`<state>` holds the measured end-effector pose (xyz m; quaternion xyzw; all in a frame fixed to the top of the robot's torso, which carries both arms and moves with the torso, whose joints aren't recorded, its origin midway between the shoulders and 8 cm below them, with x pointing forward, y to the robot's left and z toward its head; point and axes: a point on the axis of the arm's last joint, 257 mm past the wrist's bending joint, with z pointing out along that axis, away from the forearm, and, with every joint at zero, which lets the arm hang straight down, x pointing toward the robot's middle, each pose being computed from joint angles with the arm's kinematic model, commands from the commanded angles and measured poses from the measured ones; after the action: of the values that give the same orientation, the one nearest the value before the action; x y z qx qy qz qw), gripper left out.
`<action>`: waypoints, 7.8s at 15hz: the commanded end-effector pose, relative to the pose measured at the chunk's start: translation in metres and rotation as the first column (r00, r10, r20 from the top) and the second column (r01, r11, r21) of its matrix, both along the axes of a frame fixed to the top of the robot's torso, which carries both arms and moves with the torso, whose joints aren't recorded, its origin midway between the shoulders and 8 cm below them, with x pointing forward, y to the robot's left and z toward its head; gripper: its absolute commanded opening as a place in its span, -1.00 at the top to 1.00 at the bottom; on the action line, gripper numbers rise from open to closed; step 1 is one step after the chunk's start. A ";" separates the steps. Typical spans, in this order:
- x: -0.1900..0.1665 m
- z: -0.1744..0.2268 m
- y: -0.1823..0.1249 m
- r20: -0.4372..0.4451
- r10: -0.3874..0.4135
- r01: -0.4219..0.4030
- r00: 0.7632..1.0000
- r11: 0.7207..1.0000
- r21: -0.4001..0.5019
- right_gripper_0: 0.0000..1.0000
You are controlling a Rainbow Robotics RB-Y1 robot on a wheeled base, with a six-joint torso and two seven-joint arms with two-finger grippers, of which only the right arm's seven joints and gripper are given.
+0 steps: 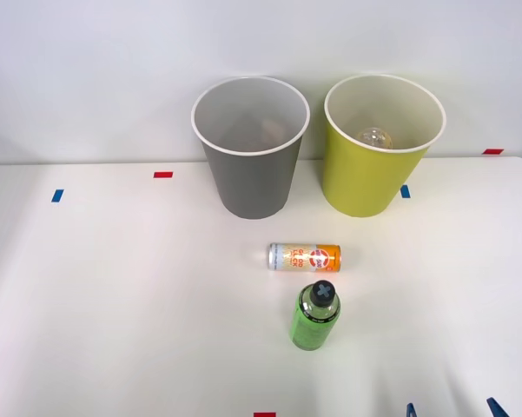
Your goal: Put cans in the gray bin, plastic bottles in the light green bin
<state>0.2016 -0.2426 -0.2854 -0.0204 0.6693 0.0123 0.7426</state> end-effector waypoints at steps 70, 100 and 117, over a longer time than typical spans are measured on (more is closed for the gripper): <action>0.114 0.041 0.143 0.190 0.625 -0.642 0.757 0.766 0.039 -1.00; 0.140 0.050 0.182 0.179 0.666 -0.665 0.724 0.743 -0.076 1.00; 0.155 0.228 0.204 0.334 0.657 -0.714 0.676 0.697 0.073 1.00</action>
<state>0.3510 -0.0383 -0.0752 -0.2058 0.5008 0.3520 0.7635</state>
